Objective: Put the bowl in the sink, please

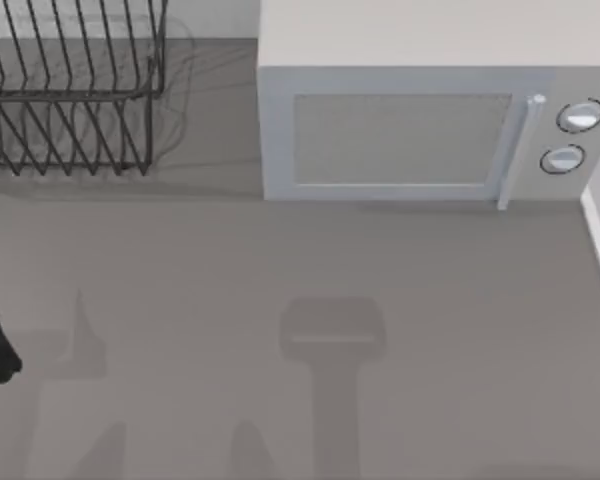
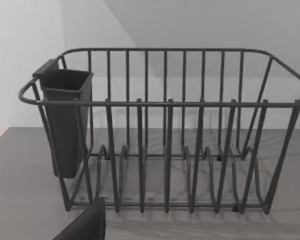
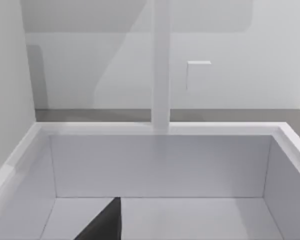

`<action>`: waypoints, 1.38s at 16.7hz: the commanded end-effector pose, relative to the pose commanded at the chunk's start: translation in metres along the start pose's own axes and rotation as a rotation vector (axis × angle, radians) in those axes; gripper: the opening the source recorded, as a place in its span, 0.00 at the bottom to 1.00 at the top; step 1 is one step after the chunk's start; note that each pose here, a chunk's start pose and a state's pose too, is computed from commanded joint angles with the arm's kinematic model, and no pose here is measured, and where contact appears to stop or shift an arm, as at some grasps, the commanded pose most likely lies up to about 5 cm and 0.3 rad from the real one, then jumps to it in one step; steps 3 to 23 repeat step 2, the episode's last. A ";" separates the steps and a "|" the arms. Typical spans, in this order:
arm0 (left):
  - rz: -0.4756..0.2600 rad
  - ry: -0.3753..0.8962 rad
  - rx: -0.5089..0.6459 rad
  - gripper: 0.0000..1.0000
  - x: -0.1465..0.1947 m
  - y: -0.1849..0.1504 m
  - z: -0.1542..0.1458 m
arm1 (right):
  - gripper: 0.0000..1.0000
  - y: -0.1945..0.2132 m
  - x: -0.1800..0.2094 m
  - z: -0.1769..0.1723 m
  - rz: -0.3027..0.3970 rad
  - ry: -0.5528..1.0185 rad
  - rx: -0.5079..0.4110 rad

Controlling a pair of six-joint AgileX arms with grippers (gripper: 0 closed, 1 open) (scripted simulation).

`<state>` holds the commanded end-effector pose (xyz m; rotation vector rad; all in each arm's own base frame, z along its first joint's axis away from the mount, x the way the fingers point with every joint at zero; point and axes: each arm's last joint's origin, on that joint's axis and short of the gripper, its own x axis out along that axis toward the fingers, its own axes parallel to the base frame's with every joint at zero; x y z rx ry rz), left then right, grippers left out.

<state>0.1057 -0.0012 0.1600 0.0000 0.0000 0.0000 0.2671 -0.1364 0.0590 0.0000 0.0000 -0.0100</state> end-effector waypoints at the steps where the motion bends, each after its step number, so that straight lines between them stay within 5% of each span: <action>1: 0.000 0.000 0.000 1.00 0.000 0.000 0.000 | 1.00 0.000 0.000 0.000 0.000 0.000 0.000; 23: 0.000 0.000 0.000 1.00 0.000 0.000 0.000 | 1.00 0.000 0.000 0.000 0.000 0.000 0.000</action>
